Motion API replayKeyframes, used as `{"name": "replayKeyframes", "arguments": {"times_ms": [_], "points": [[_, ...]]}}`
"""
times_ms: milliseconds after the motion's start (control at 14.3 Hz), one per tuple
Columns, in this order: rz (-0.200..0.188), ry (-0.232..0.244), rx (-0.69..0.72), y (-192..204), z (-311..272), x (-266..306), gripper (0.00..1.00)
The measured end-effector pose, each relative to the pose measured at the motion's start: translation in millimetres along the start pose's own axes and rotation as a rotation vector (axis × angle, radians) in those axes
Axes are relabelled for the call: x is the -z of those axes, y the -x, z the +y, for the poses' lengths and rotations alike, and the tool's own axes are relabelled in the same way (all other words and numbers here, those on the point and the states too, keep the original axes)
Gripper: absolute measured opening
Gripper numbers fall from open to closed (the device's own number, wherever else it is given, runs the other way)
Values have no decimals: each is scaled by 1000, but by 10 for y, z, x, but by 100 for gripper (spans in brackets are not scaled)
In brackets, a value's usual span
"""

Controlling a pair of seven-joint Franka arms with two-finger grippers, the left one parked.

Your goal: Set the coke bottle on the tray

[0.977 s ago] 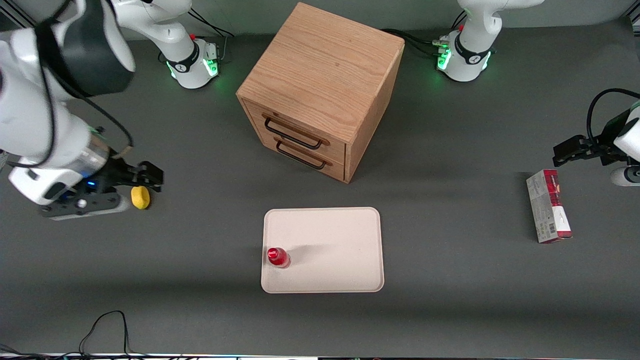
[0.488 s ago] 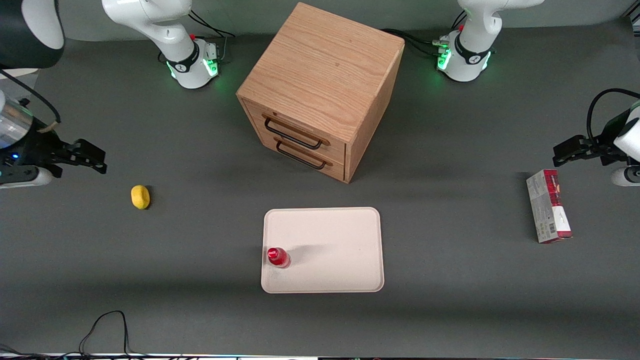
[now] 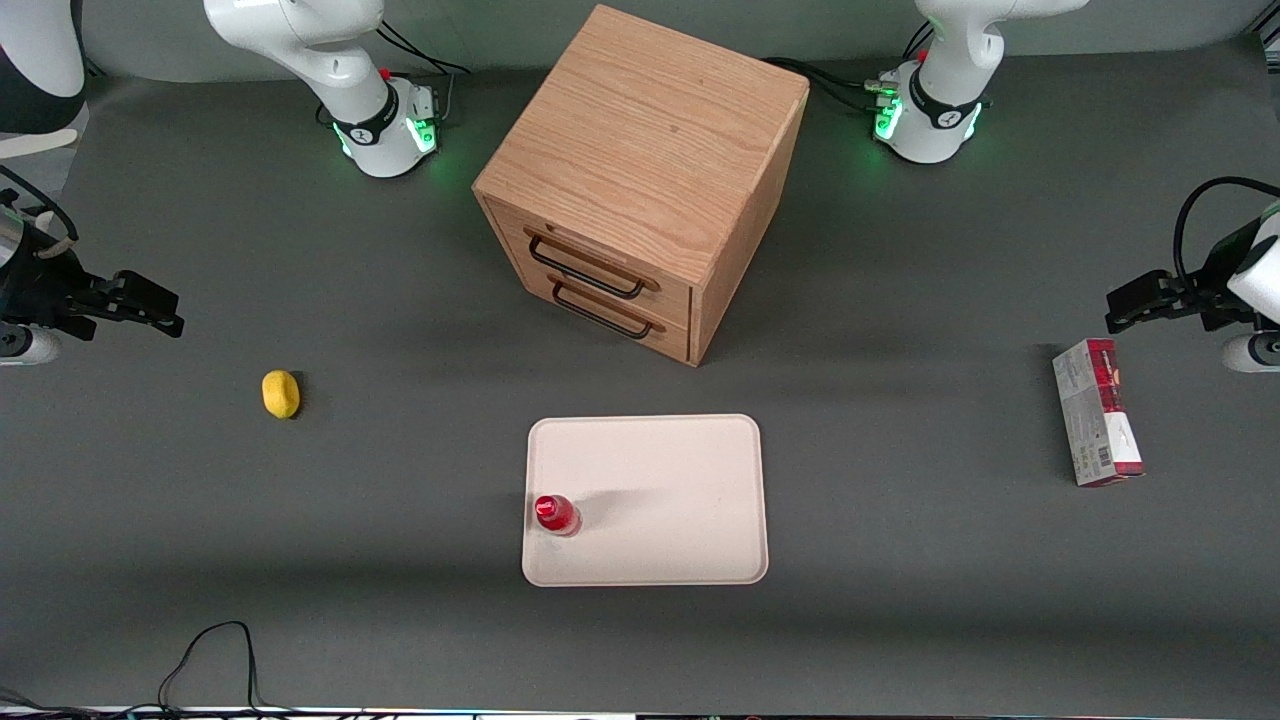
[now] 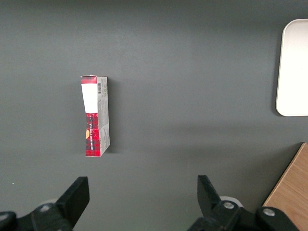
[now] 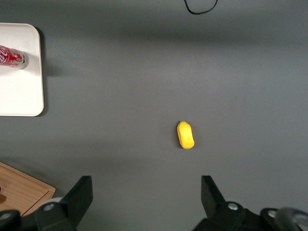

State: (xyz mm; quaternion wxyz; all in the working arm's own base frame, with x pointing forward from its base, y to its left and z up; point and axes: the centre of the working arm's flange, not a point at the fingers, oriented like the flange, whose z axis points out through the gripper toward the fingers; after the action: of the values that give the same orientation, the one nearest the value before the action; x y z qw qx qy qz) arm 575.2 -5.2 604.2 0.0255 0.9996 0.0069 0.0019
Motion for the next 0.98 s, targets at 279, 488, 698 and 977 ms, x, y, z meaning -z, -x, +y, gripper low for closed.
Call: {"name": "replayKeyframes", "arguments": {"times_ms": [279,488,698,977], "points": [[-6,0,-16,27,90,17,100],[-8,0,-20,31,114,16,100],[-27,-2,-20,51,109,1,100],[-57,-47,-18,85,48,-23,100]]}}
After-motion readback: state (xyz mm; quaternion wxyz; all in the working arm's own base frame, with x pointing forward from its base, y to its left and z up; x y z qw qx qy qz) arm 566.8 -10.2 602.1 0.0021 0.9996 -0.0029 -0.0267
